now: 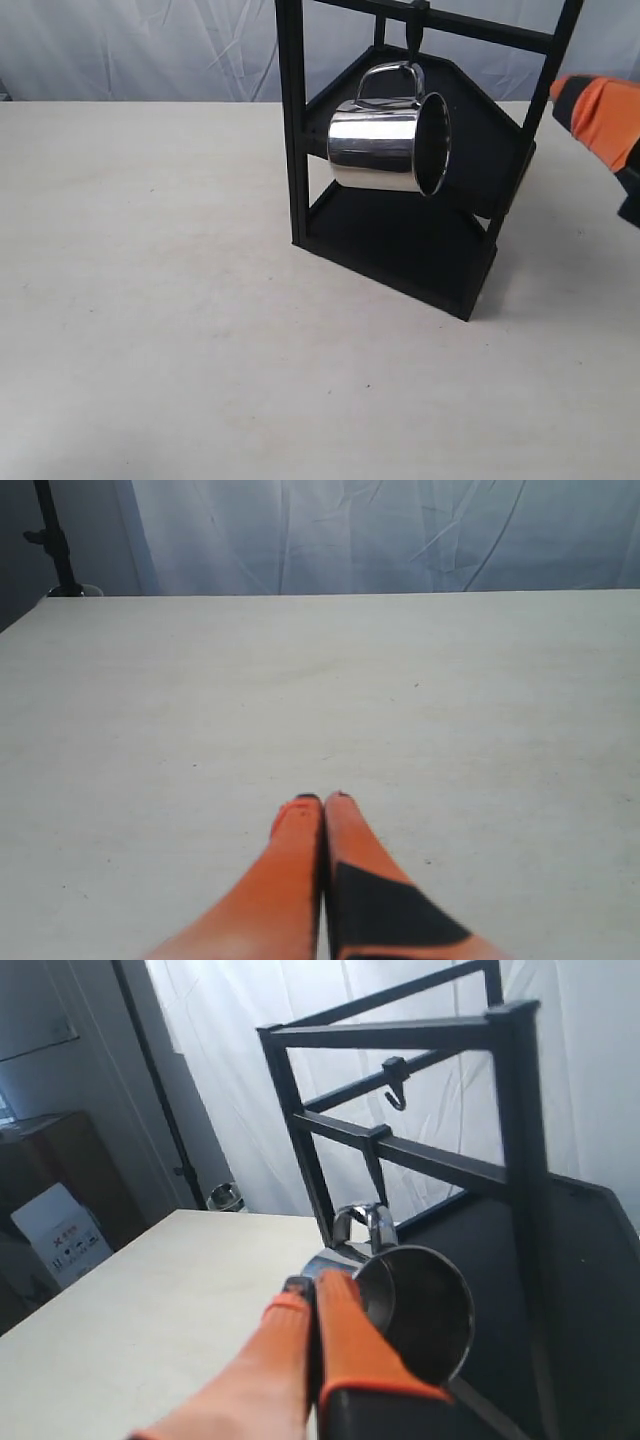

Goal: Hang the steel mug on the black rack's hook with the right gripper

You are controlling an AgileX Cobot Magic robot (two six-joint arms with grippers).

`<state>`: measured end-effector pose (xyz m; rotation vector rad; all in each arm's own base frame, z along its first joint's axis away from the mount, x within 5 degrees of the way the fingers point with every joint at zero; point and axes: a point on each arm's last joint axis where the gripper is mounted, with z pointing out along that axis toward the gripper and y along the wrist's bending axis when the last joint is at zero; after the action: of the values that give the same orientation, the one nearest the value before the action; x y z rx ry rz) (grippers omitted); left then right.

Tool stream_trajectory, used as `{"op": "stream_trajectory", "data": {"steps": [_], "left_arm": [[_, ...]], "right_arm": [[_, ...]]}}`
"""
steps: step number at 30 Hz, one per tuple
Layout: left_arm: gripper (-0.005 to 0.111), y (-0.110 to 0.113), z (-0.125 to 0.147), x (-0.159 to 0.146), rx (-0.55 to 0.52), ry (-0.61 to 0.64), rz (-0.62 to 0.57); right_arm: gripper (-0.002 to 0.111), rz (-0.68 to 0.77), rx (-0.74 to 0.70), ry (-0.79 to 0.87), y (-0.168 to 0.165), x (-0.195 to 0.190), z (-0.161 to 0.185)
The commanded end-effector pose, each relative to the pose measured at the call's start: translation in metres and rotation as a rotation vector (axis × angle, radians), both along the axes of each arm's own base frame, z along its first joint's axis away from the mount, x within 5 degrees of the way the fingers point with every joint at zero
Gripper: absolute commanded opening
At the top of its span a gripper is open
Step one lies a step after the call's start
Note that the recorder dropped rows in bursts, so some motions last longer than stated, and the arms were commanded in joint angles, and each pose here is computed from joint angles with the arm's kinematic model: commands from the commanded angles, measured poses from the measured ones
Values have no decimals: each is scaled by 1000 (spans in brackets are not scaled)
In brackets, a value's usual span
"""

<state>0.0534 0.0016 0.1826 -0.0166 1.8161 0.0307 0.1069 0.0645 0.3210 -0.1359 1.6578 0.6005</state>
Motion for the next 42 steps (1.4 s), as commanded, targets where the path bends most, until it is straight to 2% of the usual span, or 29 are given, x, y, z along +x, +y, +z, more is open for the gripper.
{"op": "stream_trajectory", "data": {"steps": [1, 4, 7, 12, 17, 19, 22, 23, 27, 32, 34, 39, 41, 42], "left_arm": [[0, 0, 1, 0, -5, -5, -4], [0, 0, 1, 0, -5, -5, -4], [0, 0, 1, 0, -5, -5, -4], [0, 0, 1, 0, -5, -5, -4], [0, 0, 1, 0, -5, -5, -4], [0, 0, 1, 0, -5, -5, -4], [0, 0, 1, 0, -5, -5, -4], [0, 0, 1, 0, -5, -5, -4], [0, 0, 1, 0, -5, -5, -4], [0, 0, 1, 0, -5, -5, -4], [0, 0, 1, 0, -5, -5, -4], [0, 0, 1, 0, -5, -5, -4], [0, 0, 1, 0, -5, -5, -4], [0, 0, 1, 0, -5, -5, -4]], "right_arm": [[-1, -138, 160, 98, -24, -8, -32], [-1, -221, 334, 173, -39, -18, -65], [-1, -270, 447, 181, -47, -30, -90], [-1, -335, 499, 99, -55, -43, -109], [-1, -358, 544, 44, -57, -48, -109], [-1, -370, 662, 71, -59, -49, -109], [-1, -410, 929, 136, -64, -48, -110], [-1, -410, 965, 145, -64, -48, -110], [-1, -352, 911, 138, -59, -49, -106], [-1, -302, 615, -13, -55, -54, -80], [-1, -290, 537, -61, -54, -56, -71], [-1, -306, 202, -126, -53, -57, -70], [-1, -336, 156, -97, -56, -57, -74], [-1, -354, 190, -78, -57, -56, -76]]}}
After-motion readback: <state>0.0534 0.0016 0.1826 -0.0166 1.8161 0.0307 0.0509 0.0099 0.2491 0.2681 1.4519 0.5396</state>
